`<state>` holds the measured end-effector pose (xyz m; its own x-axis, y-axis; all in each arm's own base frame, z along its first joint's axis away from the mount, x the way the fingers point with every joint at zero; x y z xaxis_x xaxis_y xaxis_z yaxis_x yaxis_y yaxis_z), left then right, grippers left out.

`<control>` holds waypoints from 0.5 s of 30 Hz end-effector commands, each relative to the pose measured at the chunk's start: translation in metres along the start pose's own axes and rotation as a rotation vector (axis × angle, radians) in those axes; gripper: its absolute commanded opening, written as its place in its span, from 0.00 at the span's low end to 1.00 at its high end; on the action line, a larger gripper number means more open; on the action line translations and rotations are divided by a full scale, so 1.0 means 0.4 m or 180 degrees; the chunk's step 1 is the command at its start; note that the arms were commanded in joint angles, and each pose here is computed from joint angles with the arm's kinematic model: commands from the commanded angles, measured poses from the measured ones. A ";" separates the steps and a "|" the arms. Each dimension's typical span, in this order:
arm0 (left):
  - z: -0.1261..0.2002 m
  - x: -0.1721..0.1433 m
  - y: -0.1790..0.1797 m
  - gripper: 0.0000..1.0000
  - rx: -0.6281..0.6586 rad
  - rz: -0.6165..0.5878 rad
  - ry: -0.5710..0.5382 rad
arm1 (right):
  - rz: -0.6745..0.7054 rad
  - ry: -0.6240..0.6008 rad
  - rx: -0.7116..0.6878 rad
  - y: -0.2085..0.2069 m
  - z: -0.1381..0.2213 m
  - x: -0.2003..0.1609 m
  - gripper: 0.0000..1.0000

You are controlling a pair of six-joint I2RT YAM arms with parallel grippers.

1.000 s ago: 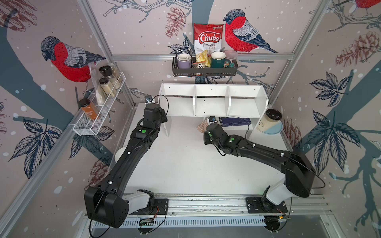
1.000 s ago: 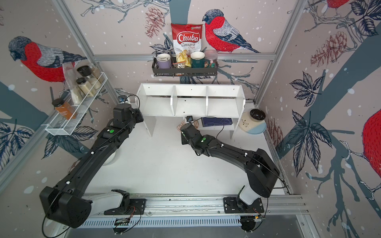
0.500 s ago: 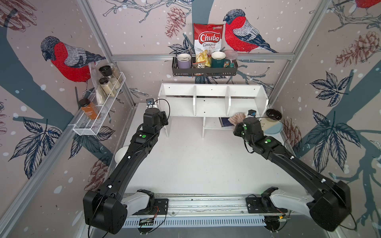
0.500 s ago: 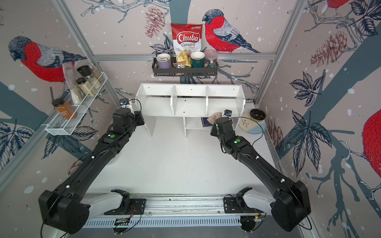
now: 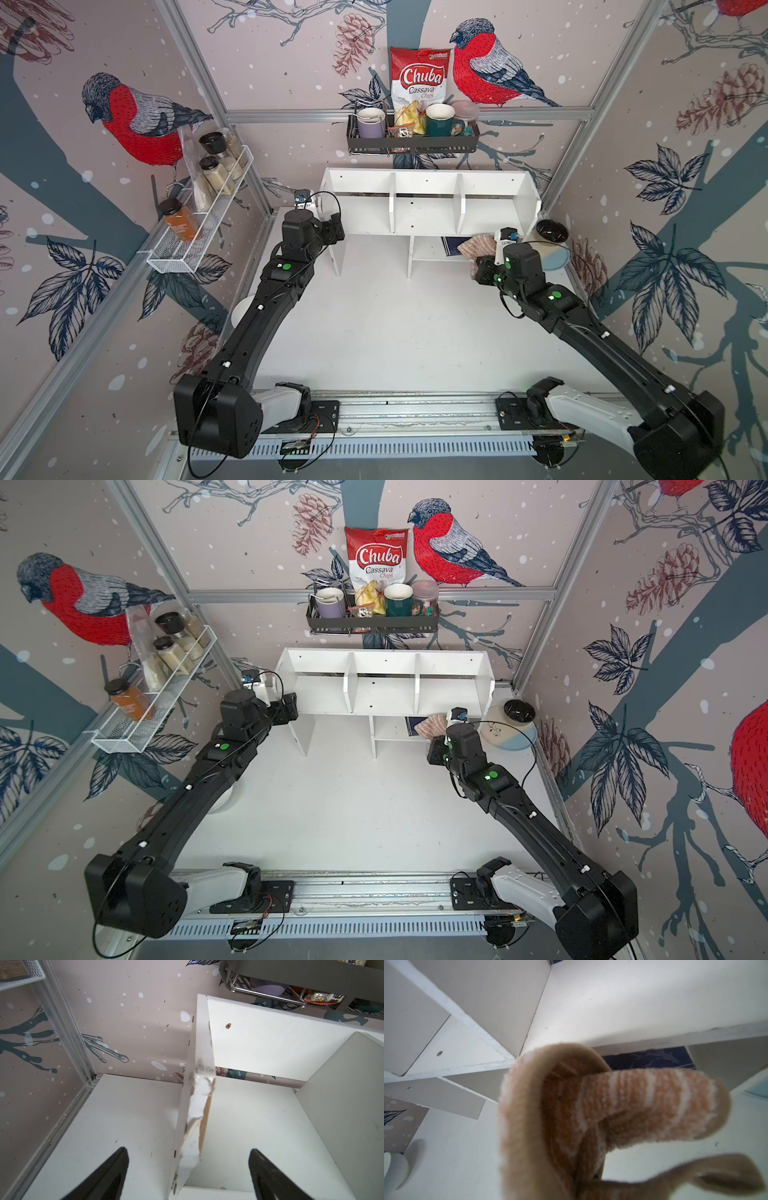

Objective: Wipe the bookshelf clean with a cloth
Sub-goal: Wipe the dust from the shelf.

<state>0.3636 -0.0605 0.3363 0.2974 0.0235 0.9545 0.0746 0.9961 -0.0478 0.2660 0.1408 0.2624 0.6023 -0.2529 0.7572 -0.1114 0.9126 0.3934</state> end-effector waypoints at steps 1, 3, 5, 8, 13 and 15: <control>-0.014 0.045 -0.011 0.72 -0.0112 0.0035 -0.0240 | 0.0139 0.0067 0.0141 0.032 -0.009 -0.012 0.00; -0.027 0.036 -0.009 0.54 -0.0084 0.0084 -0.0201 | 0.0249 0.0090 0.0160 0.065 -0.018 -0.019 0.00; -0.030 0.037 -0.010 0.40 -0.0085 0.0114 -0.0212 | 0.0375 0.0126 0.0233 0.116 -0.031 -0.027 0.00; -0.029 0.022 -0.012 0.28 -0.0091 0.0128 -0.0217 | 0.0505 0.0151 0.0313 0.190 -0.056 -0.026 0.00; -0.022 -0.003 -0.006 0.15 -0.0043 0.0074 -0.0209 | 0.0573 0.0150 0.0434 0.302 -0.115 -0.028 0.00; -0.018 -0.002 -0.004 0.10 -0.0031 0.0058 -0.0224 | 0.0554 0.0154 0.0422 0.328 -0.135 -0.026 0.00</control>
<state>0.3718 -0.0590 0.3289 0.2541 -0.0143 0.9671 0.0657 0.9978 -0.0025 0.2776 0.2699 0.2694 0.6370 -0.0473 0.7694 -0.3304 0.8850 0.3279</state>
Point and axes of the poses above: each gripper's point midway between its finger pads, its own z axis back along the fingers, its own y axis along the line the jaws close on, x = y × z, the point moved 6 cm from there along z, back along the fingers, and after that the axes turned 7 degrees about -z, right-handed, at the moved point
